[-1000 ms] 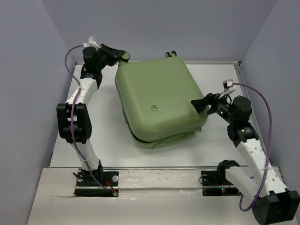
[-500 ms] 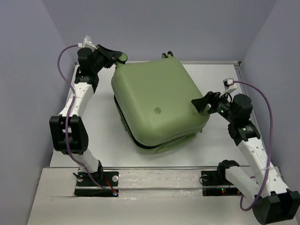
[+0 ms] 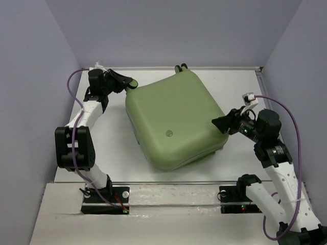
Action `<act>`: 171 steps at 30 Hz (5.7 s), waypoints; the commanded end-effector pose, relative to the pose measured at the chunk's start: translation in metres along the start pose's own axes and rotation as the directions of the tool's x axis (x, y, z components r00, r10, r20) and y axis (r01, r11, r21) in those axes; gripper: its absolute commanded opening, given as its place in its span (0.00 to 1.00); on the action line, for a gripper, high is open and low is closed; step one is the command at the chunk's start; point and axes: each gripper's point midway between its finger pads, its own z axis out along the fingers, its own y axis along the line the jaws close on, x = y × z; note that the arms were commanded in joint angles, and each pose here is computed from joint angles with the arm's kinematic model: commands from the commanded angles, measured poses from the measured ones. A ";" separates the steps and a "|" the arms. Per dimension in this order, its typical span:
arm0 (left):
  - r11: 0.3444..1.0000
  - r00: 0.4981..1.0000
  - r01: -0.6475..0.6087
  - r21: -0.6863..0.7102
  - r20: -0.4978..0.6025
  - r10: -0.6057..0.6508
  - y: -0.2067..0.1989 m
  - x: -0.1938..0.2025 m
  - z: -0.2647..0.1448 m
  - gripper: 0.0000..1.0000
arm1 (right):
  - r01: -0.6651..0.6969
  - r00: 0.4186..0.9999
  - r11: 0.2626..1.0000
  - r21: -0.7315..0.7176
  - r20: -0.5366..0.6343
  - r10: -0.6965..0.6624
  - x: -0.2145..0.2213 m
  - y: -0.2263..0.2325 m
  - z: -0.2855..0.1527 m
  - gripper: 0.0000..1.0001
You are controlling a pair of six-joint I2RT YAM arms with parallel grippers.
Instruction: Pack the luggage
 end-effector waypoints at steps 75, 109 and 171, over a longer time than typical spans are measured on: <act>0.991 0.959 -0.117 -0.065 -0.266 0.096 0.108 0.288 -0.184 0.06 | -0.018 0.930 0.870 0.493 0.328 -0.166 0.188 0.016 0.030 0.07; 0.975 0.969 -0.199 0.097 -0.126 0.211 0.033 0.240 -0.191 0.07 | -0.069 0.997 0.842 0.535 0.000 0.082 0.086 -0.075 -0.001 0.22; 0.949 0.947 -0.292 0.118 -0.105 0.304 0.006 0.231 -0.173 0.11 | 0.067 0.980 0.998 -0.012 0.187 -0.063 0.082 -0.077 0.062 0.07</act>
